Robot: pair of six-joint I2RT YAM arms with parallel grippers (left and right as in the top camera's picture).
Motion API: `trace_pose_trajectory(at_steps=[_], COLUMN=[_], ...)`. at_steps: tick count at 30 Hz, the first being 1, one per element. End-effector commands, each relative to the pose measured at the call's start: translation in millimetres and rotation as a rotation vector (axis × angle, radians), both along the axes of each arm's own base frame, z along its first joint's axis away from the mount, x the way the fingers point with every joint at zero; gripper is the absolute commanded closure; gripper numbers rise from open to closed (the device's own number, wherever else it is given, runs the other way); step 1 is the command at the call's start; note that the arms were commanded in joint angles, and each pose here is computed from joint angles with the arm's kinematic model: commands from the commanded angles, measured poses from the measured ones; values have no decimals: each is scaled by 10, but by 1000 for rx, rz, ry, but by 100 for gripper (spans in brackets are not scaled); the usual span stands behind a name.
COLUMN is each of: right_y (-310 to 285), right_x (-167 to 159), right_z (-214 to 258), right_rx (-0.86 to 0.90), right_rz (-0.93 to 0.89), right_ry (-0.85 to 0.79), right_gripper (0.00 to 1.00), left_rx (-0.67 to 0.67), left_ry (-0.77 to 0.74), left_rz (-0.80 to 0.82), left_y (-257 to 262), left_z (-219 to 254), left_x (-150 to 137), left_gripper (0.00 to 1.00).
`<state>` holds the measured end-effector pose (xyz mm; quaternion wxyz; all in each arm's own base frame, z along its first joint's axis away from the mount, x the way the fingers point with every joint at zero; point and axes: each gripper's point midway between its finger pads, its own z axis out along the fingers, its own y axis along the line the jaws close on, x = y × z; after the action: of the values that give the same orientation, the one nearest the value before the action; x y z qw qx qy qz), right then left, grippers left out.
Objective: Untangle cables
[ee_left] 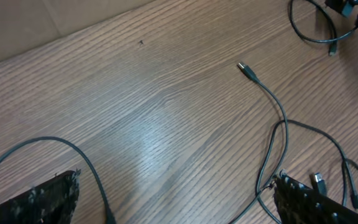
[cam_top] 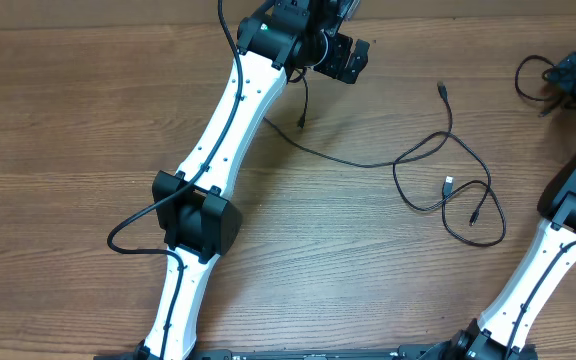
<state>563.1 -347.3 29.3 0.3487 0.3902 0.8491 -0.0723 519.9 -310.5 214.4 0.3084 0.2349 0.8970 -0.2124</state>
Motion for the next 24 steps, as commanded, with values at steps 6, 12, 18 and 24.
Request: trace_pose_trajectory(at_steps=[6, 12, 18, 24], right_y=[141, 648, 814, 877], right_x=[-101, -483, -760, -846], right_z=[2592, 3414, 3167, 3004], right_rx=[-173, -57, 100, 140], right_rz=[42, 99, 19, 10], right_ry=[-356, -467, -360, -293], right_gripper=[0, 0, 0, 0], left_rx=[-55, -53, -44, -27], left_ry=[-28, -24, -27, -39], left_rz=[6, 6, -4, -26], left_y=[6, 9, 13, 18], left_z=[327, 320, 311, 301], left_x=[-59, -65, -73, -82], left_gripper=[0, 0, 1, 0])
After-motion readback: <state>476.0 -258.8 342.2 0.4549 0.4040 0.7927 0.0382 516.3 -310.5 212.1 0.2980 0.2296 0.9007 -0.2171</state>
